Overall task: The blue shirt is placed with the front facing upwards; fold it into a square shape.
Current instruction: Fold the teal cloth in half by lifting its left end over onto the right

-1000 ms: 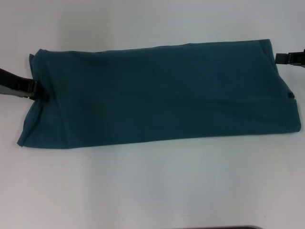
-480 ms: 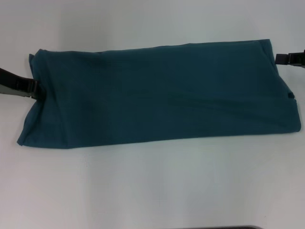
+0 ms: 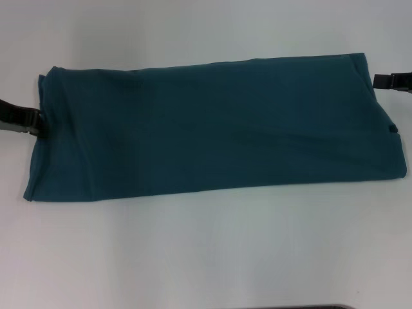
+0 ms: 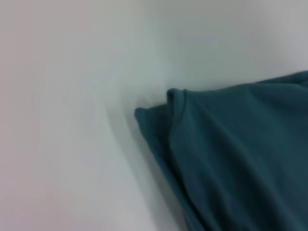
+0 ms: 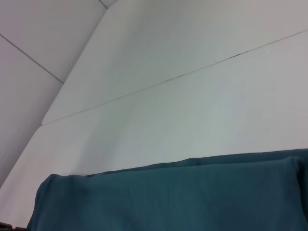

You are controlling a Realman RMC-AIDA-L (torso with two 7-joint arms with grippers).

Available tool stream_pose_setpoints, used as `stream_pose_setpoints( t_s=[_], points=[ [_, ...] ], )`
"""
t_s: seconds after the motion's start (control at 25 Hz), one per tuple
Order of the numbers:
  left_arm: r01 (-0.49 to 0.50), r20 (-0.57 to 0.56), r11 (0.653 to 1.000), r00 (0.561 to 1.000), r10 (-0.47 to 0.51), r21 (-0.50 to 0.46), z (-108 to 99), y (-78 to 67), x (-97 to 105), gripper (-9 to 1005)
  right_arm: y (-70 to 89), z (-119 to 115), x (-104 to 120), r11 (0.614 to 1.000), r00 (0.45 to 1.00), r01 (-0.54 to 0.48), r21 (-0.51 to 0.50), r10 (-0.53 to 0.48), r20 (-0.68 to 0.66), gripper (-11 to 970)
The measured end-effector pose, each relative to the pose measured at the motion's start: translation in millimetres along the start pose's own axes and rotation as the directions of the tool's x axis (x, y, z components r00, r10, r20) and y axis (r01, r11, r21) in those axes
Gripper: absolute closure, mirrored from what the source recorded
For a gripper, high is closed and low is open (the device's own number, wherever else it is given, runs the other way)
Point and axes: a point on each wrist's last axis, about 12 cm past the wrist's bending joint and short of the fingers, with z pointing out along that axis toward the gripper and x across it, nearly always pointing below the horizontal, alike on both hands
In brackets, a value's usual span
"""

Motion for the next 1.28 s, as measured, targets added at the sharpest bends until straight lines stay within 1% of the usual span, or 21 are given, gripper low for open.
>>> stream_pose_setpoints(
  t_s=[0.68,1.28],
  points=[
    [0.014,0.014,0.999,1.0,-0.014,-0.04,-15.9,14.7,-1.2,981,2.7,3.4,-2.8,1.0,1.0,0.008,-0.01,-0.008,-0.002,948],
    [0.079,0.037,0.993,0.996,-0.076,-0.085,-34.1,44.0,7.5,980,5.6,8.5,-4.8,1.0,1.0,0.009,-0.022,-0.009,-0.004,948]
  ],
)
